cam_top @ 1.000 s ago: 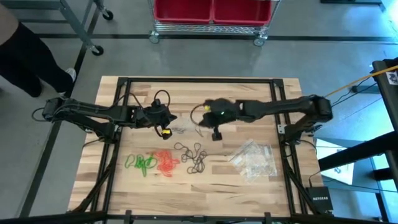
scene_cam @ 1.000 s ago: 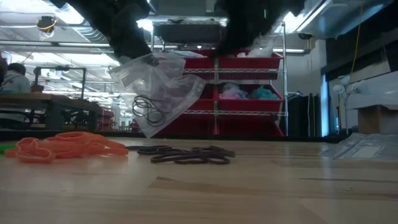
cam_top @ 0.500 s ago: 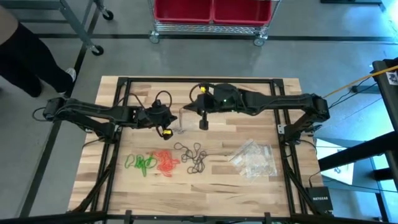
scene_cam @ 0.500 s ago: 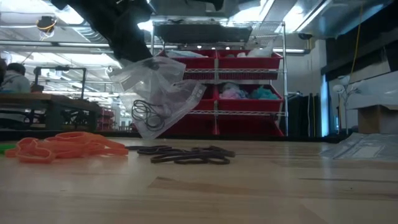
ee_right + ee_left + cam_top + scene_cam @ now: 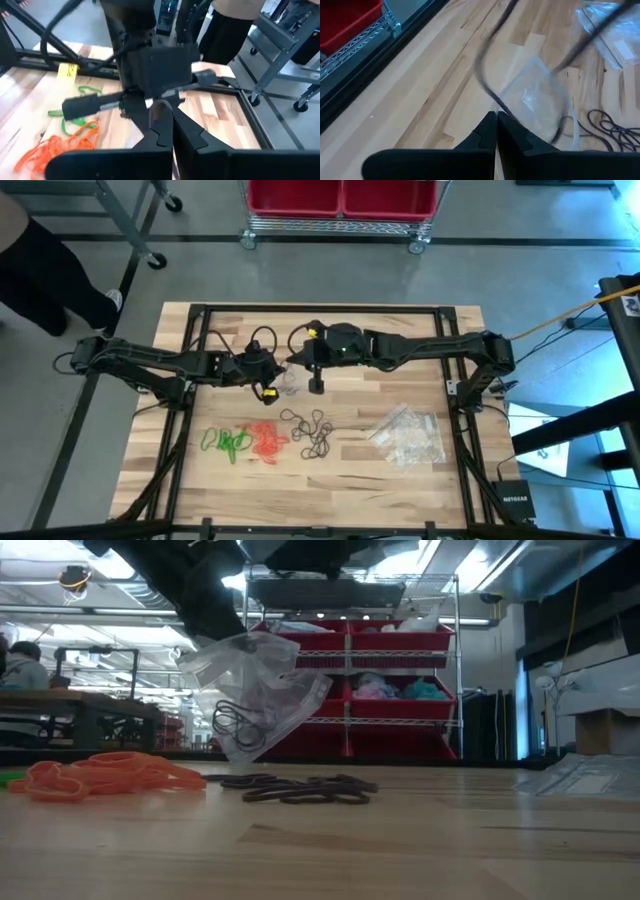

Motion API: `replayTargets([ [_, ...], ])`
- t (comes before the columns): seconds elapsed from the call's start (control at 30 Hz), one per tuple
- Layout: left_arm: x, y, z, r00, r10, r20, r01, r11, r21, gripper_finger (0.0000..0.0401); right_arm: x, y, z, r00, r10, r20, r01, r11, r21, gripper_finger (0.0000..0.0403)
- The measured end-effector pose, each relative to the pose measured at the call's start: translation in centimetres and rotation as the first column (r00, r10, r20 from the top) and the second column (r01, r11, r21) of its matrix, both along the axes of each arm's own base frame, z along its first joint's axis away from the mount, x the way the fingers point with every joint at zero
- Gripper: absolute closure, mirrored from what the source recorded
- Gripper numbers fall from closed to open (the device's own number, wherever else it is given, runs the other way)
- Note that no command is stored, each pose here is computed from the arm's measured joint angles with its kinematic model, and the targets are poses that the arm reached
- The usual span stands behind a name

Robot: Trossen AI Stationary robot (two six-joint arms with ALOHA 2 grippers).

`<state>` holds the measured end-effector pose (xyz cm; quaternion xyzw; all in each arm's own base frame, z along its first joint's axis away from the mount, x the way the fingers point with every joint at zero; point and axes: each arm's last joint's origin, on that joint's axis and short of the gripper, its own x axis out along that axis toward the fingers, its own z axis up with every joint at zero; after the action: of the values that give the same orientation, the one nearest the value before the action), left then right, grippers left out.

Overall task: Sort rubber bands
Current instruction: Put the black rubber band into the transparent zip bag

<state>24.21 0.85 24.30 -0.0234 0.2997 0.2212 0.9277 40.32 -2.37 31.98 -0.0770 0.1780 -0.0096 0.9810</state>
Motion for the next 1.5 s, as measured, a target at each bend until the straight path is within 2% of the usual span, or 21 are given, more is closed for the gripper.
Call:
replayTargets([
  [0.37,0.2,0.0,0.2,1.0,-0.004,0.027,0.004,1.0,0.005,0.0401,1.0,-0.1,-1.7,0.999,0.003,-0.037,-0.004,1.0,-0.006,0.0403],
  [0.53,0.2,0.0,0.5,0.999,-0.021,0.044,0.02,0.999,0.031,0.0401,1.5,-0.1,-3.6,0.993,-0.023,-0.119,0.027,0.999,0.039,0.0403],
  [0.73,0.0,0.2,0.5,0.999,0.043,0.022,-0.045,0.995,0.089,0.0401,1.4,-0.1,-4.1,0.986,-0.05,-0.158,0.063,0.995,0.077,0.0403],
  [0.97,0.0,0.3,0.6,0.998,0.058,0.022,-0.06,0.991,0.123,0.0401,1.4,0.2,-2.4,0.988,-0.045,-0.146,0.057,0.995,0.08,0.0403],
  [1.23,-0.2,0.3,0.4,0.998,0.068,0.002,-0.067,0.991,0.111,0.0401,1.6,-0.1,1.0,0.993,-0.063,-0.097,0.068,0.997,0.047,0.0403],
  [1.5,-0.2,0.3,0.4,0.998,0.068,0.01,-0.069,0.992,0.108,0.0401,1.5,-0.4,0.5,0.984,-0.094,-0.148,0.099,0.995,0.023,0.0403],
])
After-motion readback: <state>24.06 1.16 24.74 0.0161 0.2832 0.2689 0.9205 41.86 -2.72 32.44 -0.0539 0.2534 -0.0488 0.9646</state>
